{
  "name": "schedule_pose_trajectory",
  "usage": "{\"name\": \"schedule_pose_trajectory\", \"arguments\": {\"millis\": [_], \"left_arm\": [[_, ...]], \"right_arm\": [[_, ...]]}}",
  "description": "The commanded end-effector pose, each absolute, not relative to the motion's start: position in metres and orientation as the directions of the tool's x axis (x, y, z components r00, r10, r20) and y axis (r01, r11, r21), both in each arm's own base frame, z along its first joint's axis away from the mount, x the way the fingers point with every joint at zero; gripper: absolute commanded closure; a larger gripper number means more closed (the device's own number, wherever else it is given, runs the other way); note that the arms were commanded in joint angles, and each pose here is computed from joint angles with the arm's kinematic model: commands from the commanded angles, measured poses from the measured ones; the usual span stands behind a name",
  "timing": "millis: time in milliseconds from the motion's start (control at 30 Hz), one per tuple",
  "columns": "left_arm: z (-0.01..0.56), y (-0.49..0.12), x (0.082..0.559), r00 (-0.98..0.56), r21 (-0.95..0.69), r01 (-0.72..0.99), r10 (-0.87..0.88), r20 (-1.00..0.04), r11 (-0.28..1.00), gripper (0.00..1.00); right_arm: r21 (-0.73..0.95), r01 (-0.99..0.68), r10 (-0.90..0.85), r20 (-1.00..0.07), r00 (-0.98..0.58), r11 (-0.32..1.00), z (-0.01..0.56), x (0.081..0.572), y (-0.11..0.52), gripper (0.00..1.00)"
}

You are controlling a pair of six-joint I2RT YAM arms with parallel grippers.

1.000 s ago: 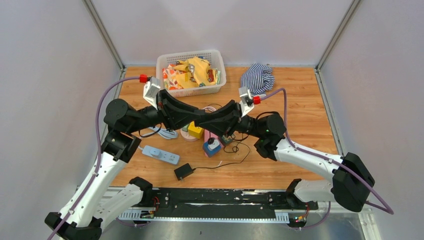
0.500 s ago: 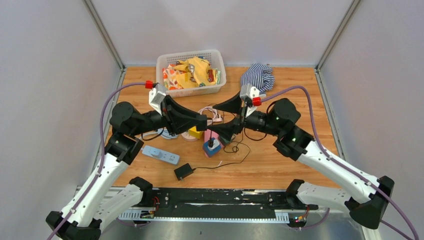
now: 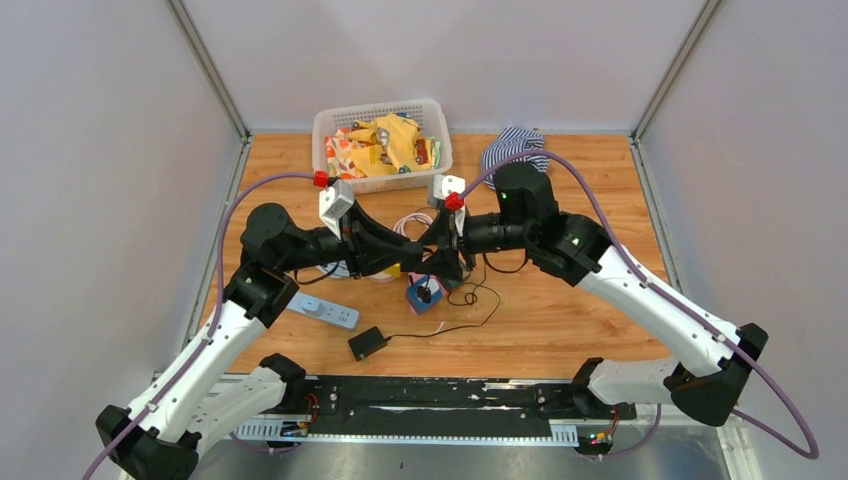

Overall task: Insert the plug
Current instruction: Pick up the plug from the center of the board.

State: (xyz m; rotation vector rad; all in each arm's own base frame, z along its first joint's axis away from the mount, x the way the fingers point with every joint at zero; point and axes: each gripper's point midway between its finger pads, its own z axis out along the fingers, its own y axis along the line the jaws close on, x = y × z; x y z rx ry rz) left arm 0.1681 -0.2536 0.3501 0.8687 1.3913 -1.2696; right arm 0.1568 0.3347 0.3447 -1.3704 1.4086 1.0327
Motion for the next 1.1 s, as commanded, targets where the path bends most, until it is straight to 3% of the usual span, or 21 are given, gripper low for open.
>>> {"name": "schedule_pose_trajectory", "arguments": {"millis": [0, 433, 500, 633, 700, 767, 900, 1033, 1067], "left_arm": [[0.344, -0.256, 0.164, -0.185, -0.200, 0.966, -0.107, -0.977, 0.162, 1.00], [0.337, -0.260, 0.161, -0.199, -0.209, 0.969, -0.084, -0.976, 0.129, 1.00], [0.337, -0.260, 0.162, -0.197, -0.207, 0.969, -0.086, -0.977, 0.133, 1.00], [0.337, -0.259, 0.163, -0.195, -0.206, 0.968, -0.090, -0.977, 0.145, 1.00], [0.338, -0.258, 0.166, -0.196, -0.210, 0.964, -0.098, -0.976, 0.164, 1.00], [0.340, -0.257, 0.170, -0.200, -0.219, 0.957, -0.111, -0.973, 0.192, 0.87], [0.345, -0.252, 0.180, -0.193, -0.227, 0.937, -0.147, -0.970, 0.267, 0.41], [0.349, -0.245, 0.186, -0.162, -0.213, 0.920, -0.174, -0.971, 0.328, 0.02], [0.348, -0.244, 0.188, -0.156, -0.209, 0.916, -0.176, -0.972, 0.343, 0.00]], "right_arm": [[-0.009, -1.000, -0.285, -0.959, 0.015, -0.024, 0.346, 0.144, 0.332, 0.46], [0.068, -0.996, -0.335, -0.941, -0.042, -0.065, 0.331, 0.146, 0.346, 0.57], [0.077, -0.994, -0.345, -0.938, -0.048, -0.072, 0.328, 0.146, 0.347, 0.64], [0.076, -0.995, -0.362, -0.931, -0.048, -0.064, 0.323, 0.147, 0.344, 0.93], [0.064, -0.997, -0.368, -0.929, -0.044, -0.043, 0.322, 0.151, 0.341, 1.00], [0.048, -0.999, -0.371, -0.928, -0.042, -0.007, 0.321, 0.156, 0.336, 1.00], [0.011, -0.996, -0.380, -0.924, -0.044, 0.087, 0.321, 0.171, 0.319, 1.00], [-0.055, -0.971, -0.408, -0.912, -0.047, 0.234, 0.325, 0.194, 0.291, 1.00], [-0.074, -0.958, -0.419, -0.907, -0.050, 0.275, 0.326, 0.202, 0.283, 1.00]]}}
